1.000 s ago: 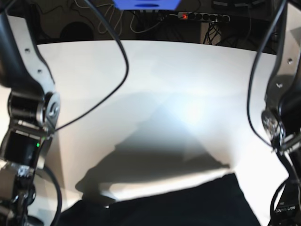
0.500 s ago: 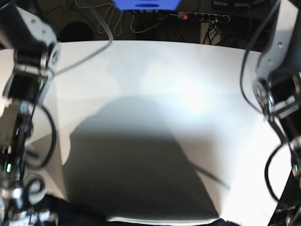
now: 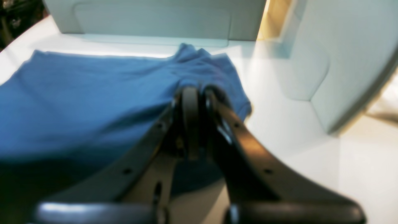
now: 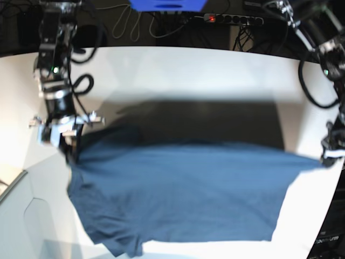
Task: Layout the t-shirt on the table in an organized manner, then fold the t-shirt properly
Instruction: 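Lift the shirt with both grippers and lay it flat on the table, then pull the shoulder corner with the right gripper to smooth the shirt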
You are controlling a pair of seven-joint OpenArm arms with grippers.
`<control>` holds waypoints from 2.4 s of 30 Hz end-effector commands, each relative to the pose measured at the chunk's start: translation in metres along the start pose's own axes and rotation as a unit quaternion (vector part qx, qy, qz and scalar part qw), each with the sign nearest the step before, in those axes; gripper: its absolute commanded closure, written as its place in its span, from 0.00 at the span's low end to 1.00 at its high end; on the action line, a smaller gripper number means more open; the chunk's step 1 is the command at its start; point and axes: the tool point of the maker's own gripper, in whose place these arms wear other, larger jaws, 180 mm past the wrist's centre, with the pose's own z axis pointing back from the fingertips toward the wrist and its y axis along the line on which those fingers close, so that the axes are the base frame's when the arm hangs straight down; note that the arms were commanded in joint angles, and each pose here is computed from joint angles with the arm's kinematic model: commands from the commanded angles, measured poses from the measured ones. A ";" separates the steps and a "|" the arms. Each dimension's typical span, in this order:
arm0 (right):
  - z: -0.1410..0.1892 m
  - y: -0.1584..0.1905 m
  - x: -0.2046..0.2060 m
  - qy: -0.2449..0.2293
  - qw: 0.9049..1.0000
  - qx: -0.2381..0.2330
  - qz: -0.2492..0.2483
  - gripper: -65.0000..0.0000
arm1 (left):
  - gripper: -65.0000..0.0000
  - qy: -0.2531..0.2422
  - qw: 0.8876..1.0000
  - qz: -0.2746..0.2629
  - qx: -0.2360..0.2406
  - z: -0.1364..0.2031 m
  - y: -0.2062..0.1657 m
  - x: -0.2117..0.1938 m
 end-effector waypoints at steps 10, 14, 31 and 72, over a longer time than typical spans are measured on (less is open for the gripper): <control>0.039 0.017 -0.070 0.084 0.996 0.017 -0.022 1.00 | 1.00 0.067 0.995 0.060 0.052 0.005 0.064 -0.058; 0.053 0.016 -0.086 0.109 0.994 0.016 -0.020 1.00 | 1.00 0.082 0.993 0.060 0.062 0.011 0.072 -0.071; 0.030 0.014 -0.038 0.045 0.999 0.019 -0.007 0.53 | 1.00 0.112 0.989 0.059 0.081 0.026 0.089 -0.096; 0.052 0.006 -0.108 0.168 0.985 0.008 -0.019 1.00 | 1.00 0.108 0.989 0.057 0.082 0.027 0.089 -0.093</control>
